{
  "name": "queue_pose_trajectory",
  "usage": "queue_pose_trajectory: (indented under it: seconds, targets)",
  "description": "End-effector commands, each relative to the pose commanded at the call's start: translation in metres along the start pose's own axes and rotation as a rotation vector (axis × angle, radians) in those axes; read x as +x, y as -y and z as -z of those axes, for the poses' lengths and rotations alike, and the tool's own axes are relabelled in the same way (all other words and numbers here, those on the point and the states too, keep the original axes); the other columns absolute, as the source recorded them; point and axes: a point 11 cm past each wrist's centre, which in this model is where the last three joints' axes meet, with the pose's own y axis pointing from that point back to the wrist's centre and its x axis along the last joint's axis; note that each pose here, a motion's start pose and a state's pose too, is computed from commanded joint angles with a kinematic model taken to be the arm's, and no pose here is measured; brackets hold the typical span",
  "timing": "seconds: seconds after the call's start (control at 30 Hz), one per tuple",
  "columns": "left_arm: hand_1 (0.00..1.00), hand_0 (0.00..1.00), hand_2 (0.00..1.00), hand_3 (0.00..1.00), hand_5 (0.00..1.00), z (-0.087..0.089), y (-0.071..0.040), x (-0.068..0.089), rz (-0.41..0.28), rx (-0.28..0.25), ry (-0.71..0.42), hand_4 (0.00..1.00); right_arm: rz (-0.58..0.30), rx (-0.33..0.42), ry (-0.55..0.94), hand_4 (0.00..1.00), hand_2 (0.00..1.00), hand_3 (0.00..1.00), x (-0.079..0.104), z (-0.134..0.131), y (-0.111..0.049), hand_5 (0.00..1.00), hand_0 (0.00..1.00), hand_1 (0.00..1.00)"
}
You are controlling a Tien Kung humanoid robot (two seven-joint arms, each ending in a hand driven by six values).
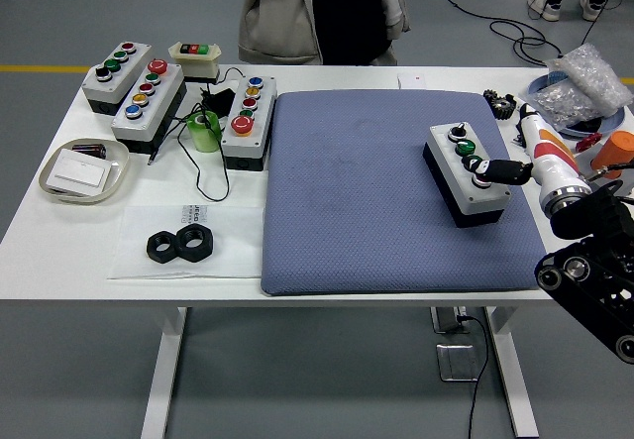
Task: Pick up the button,place it on the desk,press the button,press the button
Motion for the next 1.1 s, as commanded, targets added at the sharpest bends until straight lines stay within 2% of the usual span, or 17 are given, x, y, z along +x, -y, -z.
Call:
queue_pose_trajectory:
  seconds: [0.4, 0.43, 0.8, 0.83, 1.0, 1.03, 1.1]
  targets:
    - [0.650, 0.682, 0.745, 0.786, 0.998, 0.003, 0.000, 0.001, -0.002, 0.007, 0.009, 0.694, 0.090, -0.071, 0.027, 0.929, 0.998, 0.998, -0.034, -0.007, -0.001, 0.251, 0.998, 0.935]
    - [0.650, 0.683, 0.744, 0.786, 0.998, 0.003, 0.000, 0.001, -0.002, 0.007, 0.009, 0.694, 0.091, -0.073, 0.027, 0.956, 0.997, 0.998, -0.034, -0.007, -0.001, 0.277, 0.998, 0.922]
    - [0.650, 0.683, 0.744, 0.786, 0.998, 0.002, 0.001, 0.001, -0.003, 0.004, 0.006, 0.694, 0.099, -0.176, 0.026, 0.958, 0.963, 0.973, -0.039, -0.014, 0.017, 0.279, 0.986, 0.887]
    - [0.648, 0.683, 0.743, 0.786, 0.998, 0.002, 0.000, 0.002, -0.003, 0.002, 0.005, 0.693, 0.100, -0.185, 0.022, 0.959, 0.869, 0.938, -0.038, -0.014, 0.019, 0.276, 0.954, 0.810]
    - [0.648, 0.683, 0.743, 0.786, 0.998, 0.000, 0.000, 0.002, -0.004, -0.002, 0.000, 0.693, 0.106, -0.220, -0.002, 0.959, 0.869, 0.938, -0.036, -0.017, 0.025, 0.276, 0.954, 0.810]
    - [0.647, 0.683, 0.742, 0.786, 0.998, -0.001, 0.000, 0.002, -0.004, -0.003, 0.000, 0.693, 0.106, -0.225, -0.008, 0.961, 0.751, 0.905, -0.036, -0.018, 0.026, 0.273, 0.907, 0.712]
    - [0.647, 0.683, 0.742, 0.786, 0.998, -0.001, 0.000, 0.002, -0.004, -0.004, -0.001, 0.693, 0.111, -0.237, -0.018, 0.961, 0.751, 0.905, -0.036, -0.018, 0.028, 0.273, 0.907, 0.712]
